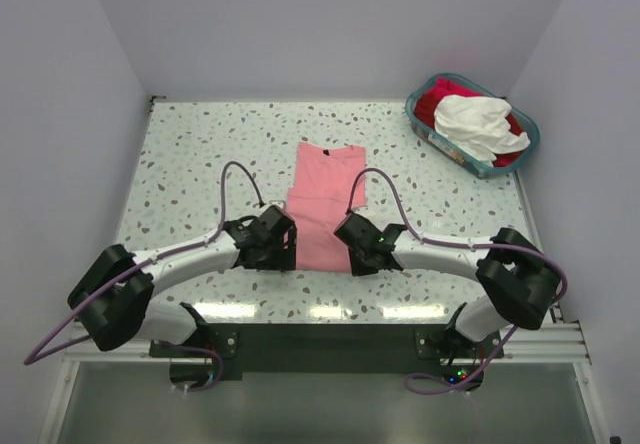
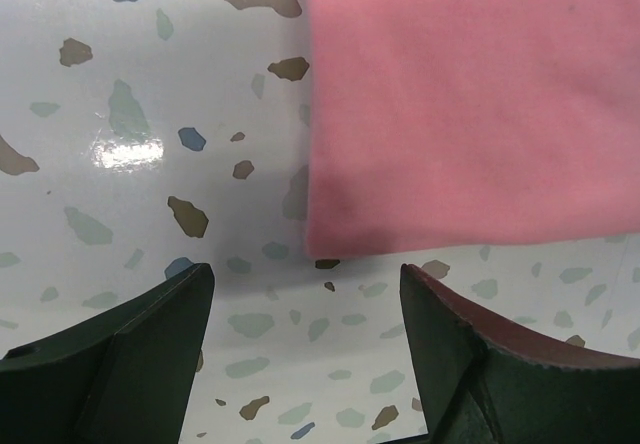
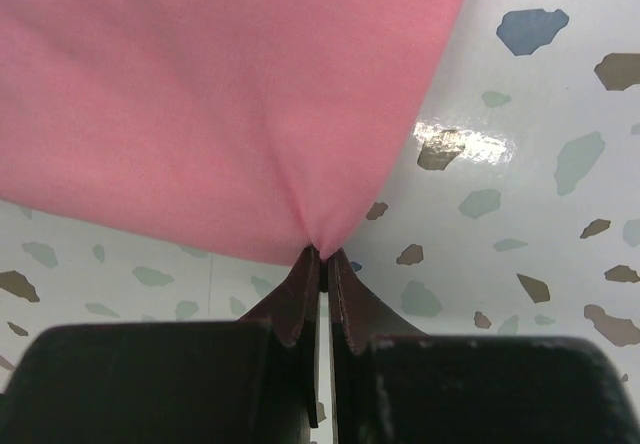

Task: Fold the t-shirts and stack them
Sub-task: Fold the tshirt

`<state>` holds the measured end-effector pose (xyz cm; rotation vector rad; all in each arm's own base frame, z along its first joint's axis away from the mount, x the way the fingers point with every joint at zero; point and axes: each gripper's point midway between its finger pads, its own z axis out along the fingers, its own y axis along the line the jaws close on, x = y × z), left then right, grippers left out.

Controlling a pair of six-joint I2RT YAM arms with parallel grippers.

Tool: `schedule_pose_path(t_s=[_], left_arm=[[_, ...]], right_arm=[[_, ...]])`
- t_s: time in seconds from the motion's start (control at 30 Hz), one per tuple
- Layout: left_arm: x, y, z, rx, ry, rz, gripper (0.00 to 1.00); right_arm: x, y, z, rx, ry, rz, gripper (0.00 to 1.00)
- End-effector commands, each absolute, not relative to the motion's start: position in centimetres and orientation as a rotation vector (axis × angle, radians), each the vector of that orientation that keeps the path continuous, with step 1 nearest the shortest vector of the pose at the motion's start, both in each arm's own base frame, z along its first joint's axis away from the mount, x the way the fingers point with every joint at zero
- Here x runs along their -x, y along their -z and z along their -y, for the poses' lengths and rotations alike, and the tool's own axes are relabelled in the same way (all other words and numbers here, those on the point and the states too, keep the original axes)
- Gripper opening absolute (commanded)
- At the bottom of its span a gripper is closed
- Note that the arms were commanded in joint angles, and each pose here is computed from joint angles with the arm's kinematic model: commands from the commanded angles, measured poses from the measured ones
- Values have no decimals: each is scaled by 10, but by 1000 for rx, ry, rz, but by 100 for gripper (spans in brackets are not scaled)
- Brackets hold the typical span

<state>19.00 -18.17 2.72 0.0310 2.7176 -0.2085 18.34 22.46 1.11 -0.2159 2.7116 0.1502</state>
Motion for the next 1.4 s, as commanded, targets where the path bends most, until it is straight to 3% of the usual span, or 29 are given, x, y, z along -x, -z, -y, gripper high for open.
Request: schedule_pose_path(t_s=[0.0,0.17,0.33,0.57,0.87,1.13,1.23,1.33,1.37], left_arm=[[-196,-31,197,-81,260,-2701,80],[-199,-25,201,-95,248,-2711,75],[-206,-30,203,-88,223,-2695,59],[-213,-38,202,-64,217,-2656,56],[-203,-6,197,-111,121,-2738,45],[-182,13,192,-128,56,-2815,45],[-177,16,189,-121,47,-2829,37],[-174,17,187,-117,36,-2839,18],[-173,16,188,-124,37,-2841,7]], right_arm=[[-160,21,-194,265,4,-2813,0],[-157,23,-195,278,-13,-2819,0],[-156,24,-195,290,-25,-2821,0],[-155,25,-193,305,-23,-2821,0],[-155,24,-194,332,-28,-2819,0],[-155,22,-192,337,-29,-2808,0],[-155,21,-193,339,-36,-2807,0],[-155,19,-194,359,-42,-2807,0],[-155,16,-196,365,-56,-2804,0]])
